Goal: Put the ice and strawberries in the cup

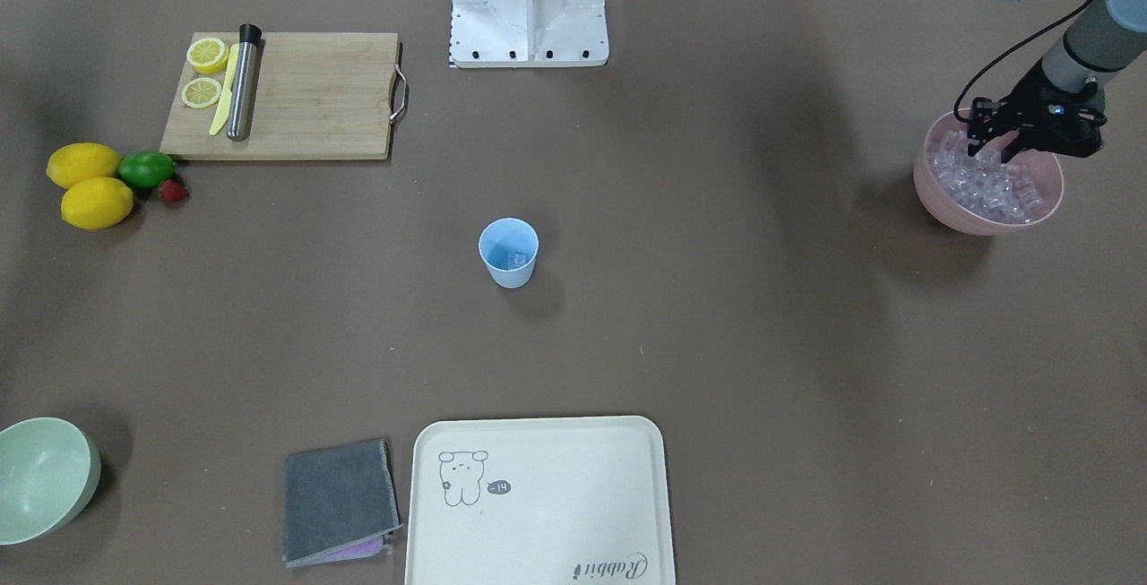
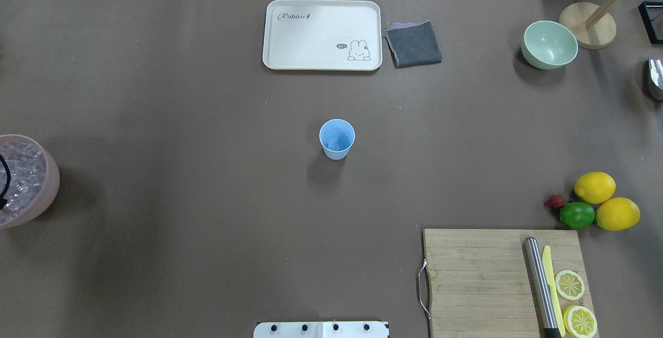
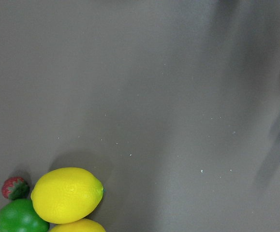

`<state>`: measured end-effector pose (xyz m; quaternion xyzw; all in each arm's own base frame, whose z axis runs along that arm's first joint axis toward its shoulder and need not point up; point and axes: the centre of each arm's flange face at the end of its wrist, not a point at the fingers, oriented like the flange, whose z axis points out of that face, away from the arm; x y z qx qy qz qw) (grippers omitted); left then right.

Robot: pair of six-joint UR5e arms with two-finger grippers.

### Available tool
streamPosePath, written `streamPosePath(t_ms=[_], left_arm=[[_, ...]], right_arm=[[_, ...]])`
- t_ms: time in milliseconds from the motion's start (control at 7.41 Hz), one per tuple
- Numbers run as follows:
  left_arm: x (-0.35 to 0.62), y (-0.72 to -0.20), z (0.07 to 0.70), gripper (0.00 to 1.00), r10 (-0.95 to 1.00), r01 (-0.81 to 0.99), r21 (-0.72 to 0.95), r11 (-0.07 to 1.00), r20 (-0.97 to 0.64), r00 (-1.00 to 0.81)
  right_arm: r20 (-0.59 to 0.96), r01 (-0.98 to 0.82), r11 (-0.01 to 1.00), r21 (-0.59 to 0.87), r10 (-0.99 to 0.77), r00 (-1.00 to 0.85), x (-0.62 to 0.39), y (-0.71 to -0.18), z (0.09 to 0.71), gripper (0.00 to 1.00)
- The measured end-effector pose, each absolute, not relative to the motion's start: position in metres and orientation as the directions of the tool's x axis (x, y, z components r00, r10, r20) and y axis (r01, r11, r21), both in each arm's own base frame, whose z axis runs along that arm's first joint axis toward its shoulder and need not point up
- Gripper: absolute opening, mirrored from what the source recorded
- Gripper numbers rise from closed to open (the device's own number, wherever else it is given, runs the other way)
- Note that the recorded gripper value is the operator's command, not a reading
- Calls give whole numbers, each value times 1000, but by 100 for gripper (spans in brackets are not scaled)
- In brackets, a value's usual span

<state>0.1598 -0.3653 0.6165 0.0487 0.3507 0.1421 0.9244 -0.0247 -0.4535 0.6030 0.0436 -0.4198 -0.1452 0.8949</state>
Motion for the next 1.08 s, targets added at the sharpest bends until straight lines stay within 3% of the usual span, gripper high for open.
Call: streamPosePath(t_ms=[405, 1079], left_arm=[[161, -366, 619, 0, 293, -229, 183, 956, -634, 715], [160, -368, 603, 0, 301, -238, 187, 953, -673, 676]], right_arm=[[740, 222, 955, 198, -294, 605, -24, -450, 602, 100], [743, 220, 954, 202, -295, 601, -23, -448, 598, 100]])
